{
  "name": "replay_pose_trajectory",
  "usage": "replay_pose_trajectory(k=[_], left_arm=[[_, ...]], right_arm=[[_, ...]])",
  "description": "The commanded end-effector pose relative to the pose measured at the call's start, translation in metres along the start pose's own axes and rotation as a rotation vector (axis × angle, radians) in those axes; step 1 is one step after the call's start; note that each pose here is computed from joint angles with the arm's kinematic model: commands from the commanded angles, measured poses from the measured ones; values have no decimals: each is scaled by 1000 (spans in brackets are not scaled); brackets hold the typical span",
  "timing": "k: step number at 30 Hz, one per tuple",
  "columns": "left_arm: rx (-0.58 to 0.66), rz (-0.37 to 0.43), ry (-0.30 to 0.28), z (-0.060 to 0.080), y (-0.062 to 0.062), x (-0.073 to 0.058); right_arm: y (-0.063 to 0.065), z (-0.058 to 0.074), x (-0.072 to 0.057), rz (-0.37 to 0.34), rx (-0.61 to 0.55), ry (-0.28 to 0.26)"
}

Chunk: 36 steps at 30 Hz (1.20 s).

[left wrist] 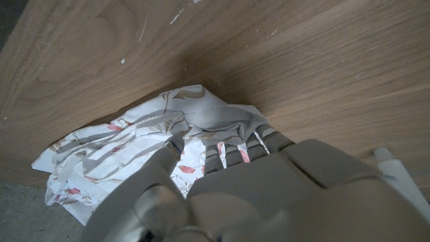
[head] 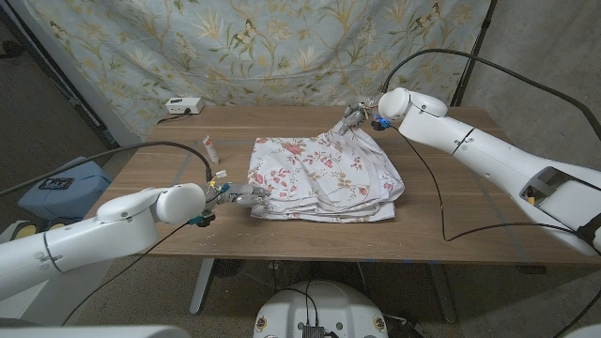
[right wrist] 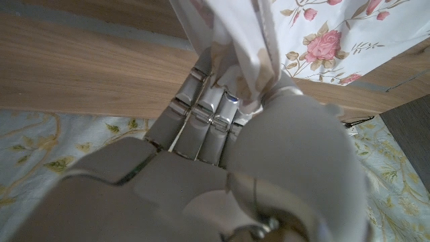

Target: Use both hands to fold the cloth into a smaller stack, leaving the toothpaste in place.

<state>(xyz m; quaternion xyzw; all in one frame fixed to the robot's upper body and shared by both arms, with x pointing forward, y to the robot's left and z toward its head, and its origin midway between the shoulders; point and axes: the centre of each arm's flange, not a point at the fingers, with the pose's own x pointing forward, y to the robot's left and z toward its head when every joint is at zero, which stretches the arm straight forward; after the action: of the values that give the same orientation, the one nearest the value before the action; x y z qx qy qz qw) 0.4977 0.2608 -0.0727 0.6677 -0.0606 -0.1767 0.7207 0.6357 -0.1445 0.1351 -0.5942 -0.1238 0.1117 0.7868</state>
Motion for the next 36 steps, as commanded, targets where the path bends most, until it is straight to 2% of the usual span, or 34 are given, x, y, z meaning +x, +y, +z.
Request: replay_pose_trajectory(k=[1, 9, 25, 36], left_arm=[[-8, 10, 5, -1, -4, -5], [-6, 4, 4, -1, -3, -7], [0, 4, 1, -3, 0, -5], [1, 3, -3, -4, 1, -2]], right_arm=[[-3, 22, -3, -19, -7, -44], [-2, 35, -4, -14, -15, -62], [9, 49, -3, 23, -17, -90], [10, 66, -3, 40, -25, -128]])
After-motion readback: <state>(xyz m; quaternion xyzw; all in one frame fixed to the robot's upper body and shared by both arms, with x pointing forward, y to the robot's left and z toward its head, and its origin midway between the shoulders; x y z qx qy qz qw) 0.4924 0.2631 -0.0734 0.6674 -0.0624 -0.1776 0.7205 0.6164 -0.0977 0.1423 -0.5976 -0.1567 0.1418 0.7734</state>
